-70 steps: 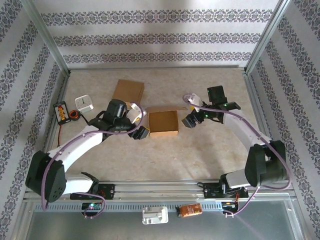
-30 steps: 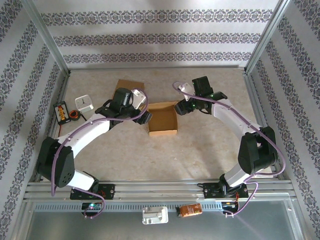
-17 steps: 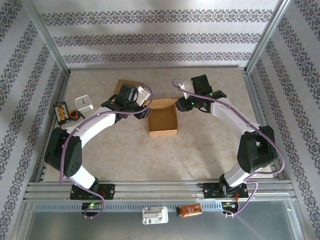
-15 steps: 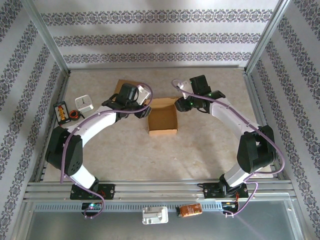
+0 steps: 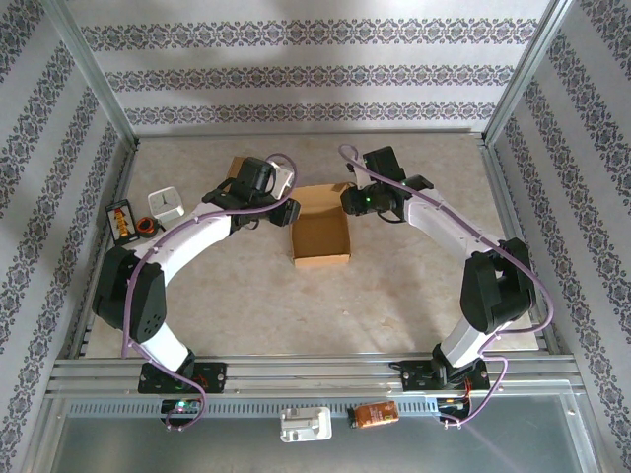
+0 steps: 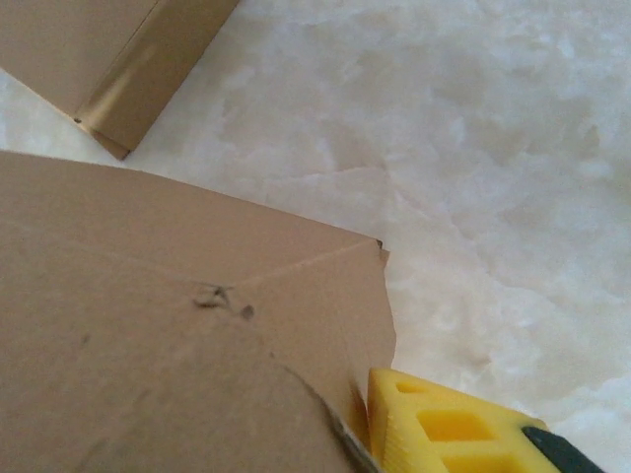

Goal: Fold the paper box

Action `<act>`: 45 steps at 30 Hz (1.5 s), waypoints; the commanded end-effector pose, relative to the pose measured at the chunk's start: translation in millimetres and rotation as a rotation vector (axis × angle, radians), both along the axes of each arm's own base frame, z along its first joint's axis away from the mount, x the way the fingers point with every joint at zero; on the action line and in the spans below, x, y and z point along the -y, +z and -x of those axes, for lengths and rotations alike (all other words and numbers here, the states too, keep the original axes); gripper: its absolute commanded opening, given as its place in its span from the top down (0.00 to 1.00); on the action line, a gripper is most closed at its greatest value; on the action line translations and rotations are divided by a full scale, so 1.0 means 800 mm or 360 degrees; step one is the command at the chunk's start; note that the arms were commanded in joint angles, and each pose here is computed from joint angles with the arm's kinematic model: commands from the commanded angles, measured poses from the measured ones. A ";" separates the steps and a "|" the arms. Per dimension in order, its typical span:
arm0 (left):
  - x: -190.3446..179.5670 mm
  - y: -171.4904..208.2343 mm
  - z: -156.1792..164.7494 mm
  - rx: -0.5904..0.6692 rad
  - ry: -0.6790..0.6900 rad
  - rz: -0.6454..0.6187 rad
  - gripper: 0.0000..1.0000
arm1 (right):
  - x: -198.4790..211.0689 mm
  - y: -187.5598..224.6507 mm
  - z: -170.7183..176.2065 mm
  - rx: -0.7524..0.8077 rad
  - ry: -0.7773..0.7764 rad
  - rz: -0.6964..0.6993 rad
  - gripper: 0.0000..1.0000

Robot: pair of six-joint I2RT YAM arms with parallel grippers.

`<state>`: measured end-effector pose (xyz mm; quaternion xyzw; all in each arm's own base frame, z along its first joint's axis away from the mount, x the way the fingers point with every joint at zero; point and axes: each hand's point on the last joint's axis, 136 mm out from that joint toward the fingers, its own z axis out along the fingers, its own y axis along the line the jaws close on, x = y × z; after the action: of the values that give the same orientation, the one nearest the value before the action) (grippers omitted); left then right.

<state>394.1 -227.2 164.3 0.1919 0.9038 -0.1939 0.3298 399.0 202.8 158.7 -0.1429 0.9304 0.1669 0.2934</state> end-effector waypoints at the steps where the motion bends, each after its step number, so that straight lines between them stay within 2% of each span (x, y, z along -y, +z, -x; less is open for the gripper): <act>1: 0.022 -0.001 0.008 -0.0129 0.0000 0.0169 0.58 | -0.011 0.000 -0.001 -0.0086 -0.0085 -0.0105 0.68; 4: 0.029 -0.004 0.011 -0.0168 0.0018 0.0261 0.57 | -0.015 -0.003 0.001 -0.0096 -0.0076 -0.0112 0.71; 10: 0.023 -0.014 0.015 -0.0179 0.0061 0.0249 0.57 | -0.018 -0.014 0.010 -0.0106 -0.0065 -0.0106 0.74; 33: 0.014 -0.031 0.035 -0.0177 0.0072 0.0274 0.51 | -0.017 -0.033 0.034 -0.0051 -0.0065 -0.0094 0.75; 39: 0.006 -0.028 0.033 -0.0162 0.0090 0.0205 0.51 | -0.004 -0.019 0.029 0.0033 -0.0053 0.0017 0.52; 42: 0.002 -0.020 0.033 -0.0112 0.0093 0.0189 0.42 | -0.001 -0.009 0.028 0.0087 -0.0032 0.0042 0.37; 45: -0.001 -0.011 0.033 -0.0062 0.0096 0.0198 0.35 | 0.001 0.001 0.022 0.0146 -0.0029 0.0063 0.31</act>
<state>368.6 -226.5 136.4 0.1295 0.9130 -0.2453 0.2992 376.1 204.3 137.2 -0.1352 0.9310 0.1550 0.3016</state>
